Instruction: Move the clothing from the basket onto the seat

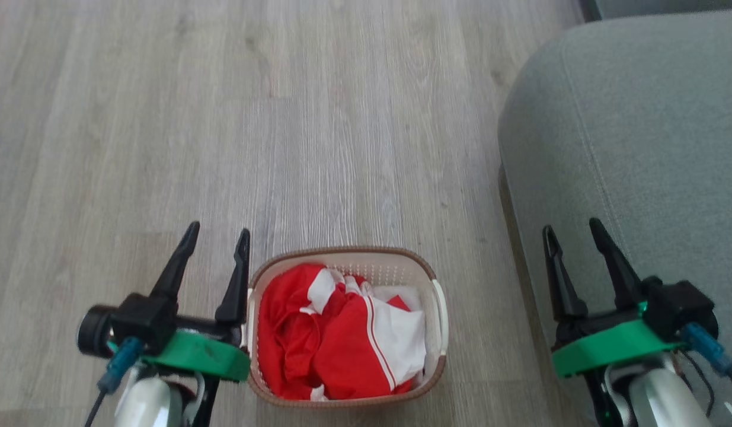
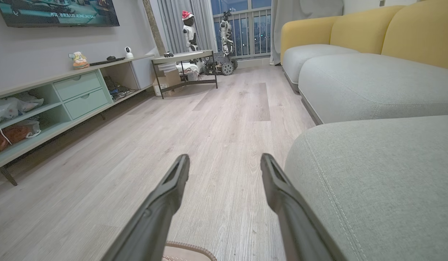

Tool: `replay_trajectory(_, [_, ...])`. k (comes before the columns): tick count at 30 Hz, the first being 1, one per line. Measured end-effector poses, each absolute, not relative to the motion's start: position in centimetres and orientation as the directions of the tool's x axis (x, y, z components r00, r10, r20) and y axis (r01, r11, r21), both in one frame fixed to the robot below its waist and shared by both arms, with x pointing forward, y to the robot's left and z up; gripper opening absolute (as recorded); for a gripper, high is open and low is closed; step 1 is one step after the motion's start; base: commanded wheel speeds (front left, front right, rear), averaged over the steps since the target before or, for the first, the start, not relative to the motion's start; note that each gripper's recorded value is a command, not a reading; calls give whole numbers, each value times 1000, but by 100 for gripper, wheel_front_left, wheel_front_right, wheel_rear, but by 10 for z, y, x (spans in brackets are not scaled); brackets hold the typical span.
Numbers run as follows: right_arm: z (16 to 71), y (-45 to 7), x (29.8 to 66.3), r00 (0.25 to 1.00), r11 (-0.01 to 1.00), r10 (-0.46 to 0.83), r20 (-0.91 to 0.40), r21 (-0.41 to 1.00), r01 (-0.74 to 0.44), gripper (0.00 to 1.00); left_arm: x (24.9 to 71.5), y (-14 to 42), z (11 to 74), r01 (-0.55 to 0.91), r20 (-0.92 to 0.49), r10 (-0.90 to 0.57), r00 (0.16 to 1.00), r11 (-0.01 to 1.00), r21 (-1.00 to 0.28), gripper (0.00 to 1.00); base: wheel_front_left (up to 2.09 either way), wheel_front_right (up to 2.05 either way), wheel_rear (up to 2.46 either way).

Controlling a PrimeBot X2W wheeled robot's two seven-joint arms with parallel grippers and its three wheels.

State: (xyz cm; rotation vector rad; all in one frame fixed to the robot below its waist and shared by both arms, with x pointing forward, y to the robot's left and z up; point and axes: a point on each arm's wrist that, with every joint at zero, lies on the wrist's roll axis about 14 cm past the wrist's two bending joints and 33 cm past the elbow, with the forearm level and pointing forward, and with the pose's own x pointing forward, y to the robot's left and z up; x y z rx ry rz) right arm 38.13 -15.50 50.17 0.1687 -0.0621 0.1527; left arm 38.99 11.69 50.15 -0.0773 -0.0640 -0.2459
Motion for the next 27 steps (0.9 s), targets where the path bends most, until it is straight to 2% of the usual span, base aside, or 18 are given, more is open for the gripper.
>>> replay_trajectory(27, [459,-163,450,992,978,129,4,164,-128,100,467,77,443,346,-18,-351,936,929,-133,100,0,0,0])
